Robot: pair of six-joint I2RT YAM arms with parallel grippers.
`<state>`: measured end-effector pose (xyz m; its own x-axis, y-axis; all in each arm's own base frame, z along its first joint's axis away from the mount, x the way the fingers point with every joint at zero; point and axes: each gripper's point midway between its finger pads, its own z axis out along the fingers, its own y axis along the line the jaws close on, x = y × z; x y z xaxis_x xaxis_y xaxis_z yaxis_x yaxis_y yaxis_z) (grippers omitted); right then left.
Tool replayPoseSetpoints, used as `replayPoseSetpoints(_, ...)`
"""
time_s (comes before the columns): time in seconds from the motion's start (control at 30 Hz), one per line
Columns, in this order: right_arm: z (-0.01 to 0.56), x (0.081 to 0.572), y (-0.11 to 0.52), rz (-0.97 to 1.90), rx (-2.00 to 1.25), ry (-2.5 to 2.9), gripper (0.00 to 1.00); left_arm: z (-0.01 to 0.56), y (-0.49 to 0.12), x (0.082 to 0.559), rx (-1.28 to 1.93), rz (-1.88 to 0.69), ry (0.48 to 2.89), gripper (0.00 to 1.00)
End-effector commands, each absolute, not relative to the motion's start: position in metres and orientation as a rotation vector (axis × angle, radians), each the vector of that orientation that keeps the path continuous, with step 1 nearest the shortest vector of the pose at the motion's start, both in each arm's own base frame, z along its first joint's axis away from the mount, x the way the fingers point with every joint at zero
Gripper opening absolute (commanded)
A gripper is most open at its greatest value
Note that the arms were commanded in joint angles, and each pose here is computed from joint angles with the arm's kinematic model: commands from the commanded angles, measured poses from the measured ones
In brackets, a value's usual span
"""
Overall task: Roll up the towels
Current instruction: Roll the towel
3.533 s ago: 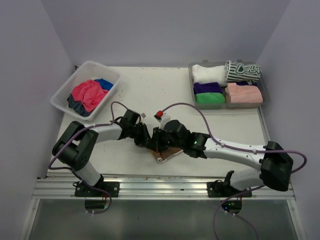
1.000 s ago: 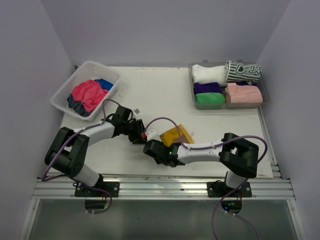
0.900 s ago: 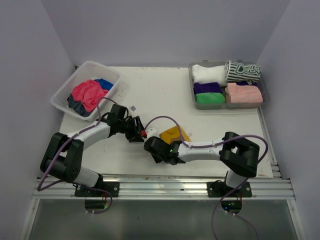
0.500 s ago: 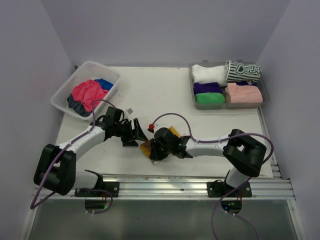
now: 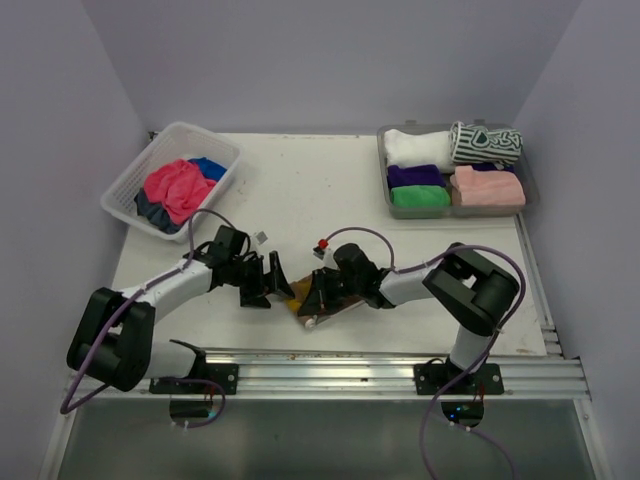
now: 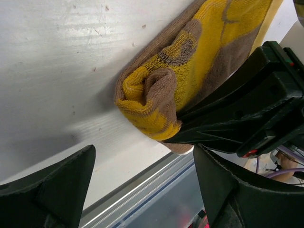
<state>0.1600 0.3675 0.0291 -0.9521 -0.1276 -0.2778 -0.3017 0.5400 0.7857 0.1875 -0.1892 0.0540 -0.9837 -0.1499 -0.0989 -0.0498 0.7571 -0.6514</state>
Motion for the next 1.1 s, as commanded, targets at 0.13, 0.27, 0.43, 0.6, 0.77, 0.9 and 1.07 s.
replayPoseSetpoints(0.13,0.034,0.15,0.371,1.63,-0.277,2.59,0.0,0.039,-0.207,0.198,-0.176,-1.049,2.778,0.79)
replayPoseSetpoints(0.27,0.032,0.151,0.37,1.638,-0.27,2.597,0.0,0.03,-0.214,0.206,-0.201,-1.049,2.788,0.67)
replayPoseSetpoints(0.43,0.037,0.156,0.366,1.554,-0.297,2.607,0.0,0.028,-0.223,0.212,-0.232,-1.038,2.815,0.31)
replayPoseSetpoints(0.6,0.04,0.171,0.337,1.092,-0.36,2.698,0.42,0.025,-0.219,0.207,-0.302,-0.985,2.868,0.0)
replayPoseSetpoints(0.77,0.072,0.182,0.306,0.6,-0.485,2.598,0.52,0.025,-0.215,0.201,-0.38,-0.949,2.895,0.0)
replayPoseSetpoints(0.9,0.096,0.177,0.31,0.332,-0.645,2.443,0.52,0.029,-0.212,0.199,-0.439,-0.926,2.899,0.0)
replayPoseSetpoints(1.07,0.11,0.16,0.338,0.082,-0.873,2.217,0.52,0.033,-0.212,0.2,-0.474,-0.922,2.895,0.0)
